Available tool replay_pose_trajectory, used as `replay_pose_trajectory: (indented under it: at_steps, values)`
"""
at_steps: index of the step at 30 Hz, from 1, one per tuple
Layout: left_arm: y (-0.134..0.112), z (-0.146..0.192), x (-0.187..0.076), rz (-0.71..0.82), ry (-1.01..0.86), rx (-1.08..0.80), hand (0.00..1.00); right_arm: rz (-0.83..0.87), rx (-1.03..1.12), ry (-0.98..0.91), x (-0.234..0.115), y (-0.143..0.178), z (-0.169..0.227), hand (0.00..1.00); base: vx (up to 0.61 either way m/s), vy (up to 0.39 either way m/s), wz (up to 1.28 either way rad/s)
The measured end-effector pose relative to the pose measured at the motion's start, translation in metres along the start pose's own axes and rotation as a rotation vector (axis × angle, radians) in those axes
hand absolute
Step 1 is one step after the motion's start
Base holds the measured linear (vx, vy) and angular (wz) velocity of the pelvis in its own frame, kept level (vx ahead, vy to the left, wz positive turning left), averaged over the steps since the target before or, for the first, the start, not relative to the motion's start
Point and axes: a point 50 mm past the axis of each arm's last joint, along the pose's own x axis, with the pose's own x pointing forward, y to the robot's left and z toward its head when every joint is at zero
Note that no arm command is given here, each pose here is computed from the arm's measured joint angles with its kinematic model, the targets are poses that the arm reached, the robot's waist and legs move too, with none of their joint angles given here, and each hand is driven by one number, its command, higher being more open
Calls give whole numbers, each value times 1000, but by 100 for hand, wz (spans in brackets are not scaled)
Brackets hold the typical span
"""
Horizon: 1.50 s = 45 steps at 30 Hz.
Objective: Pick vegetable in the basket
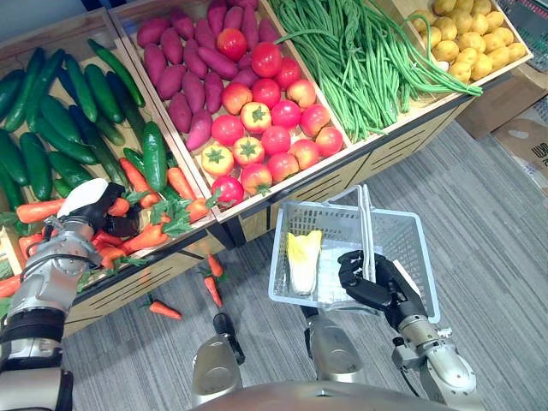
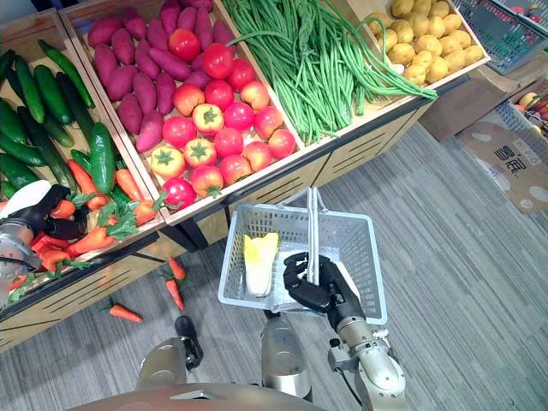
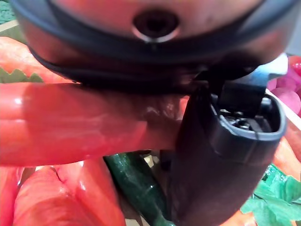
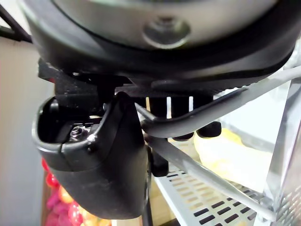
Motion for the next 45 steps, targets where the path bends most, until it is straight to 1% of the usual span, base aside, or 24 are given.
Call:
replay_pose_trajectory:
  at_steps: [3, 8, 13, 18, 21, 23, 25, 27, 32, 42, 45]
  values:
    - [3, 5, 0, 8, -17, 4, 0, -4, 1, 3, -1, 0, -1, 0, 0, 0, 7]
    - [21, 25, 0, 84, -95, 14, 0, -6, 1, 5, -1, 0, -1, 0, 1, 10, 12]
    - [30, 36, -2, 121, -142, 20, 0, -13, -1, 18, -4, -2, -3, 0, 4, -3, 6]
    - [42, 55, -7, 184, -227, 29, 0, -46, -15, 57, -13, -7, -10, 0, -3, -1, 7]
    - [49, 63, -15, 225, -280, -32, 0, -76, -21, 83, -19, -14, -14, 0, -6, 1, 11]
    - [51, 76, -21, 251, -345, -99, 0, -102, -22, 96, -23, -18, -16, 0, 7, -9, 14]
    - [50, 83, -26, 265, -386, -144, 0, -119, -26, 97, -24, -22, -16, 0, -12, -3, 12]
    - [50, 96, -35, 267, -465, -232, 0, -142, -41, 103, -27, -27, -15, 0, -25, -1, 13]
    - [47, 113, -51, 252, -579, -324, 0, -172, -44, 101, -29, -33, -15, 0, -29, -4, 10]
    - [38, 138, -68, 207, -735, -429, 0, -217, -63, 128, -33, -44, -15, 0, -41, 2, -13]
    - [27, 148, -72, 148, -784, -440, 0, -252, -69, 117, -33, -53, -12, 0, 11, 3, -50]
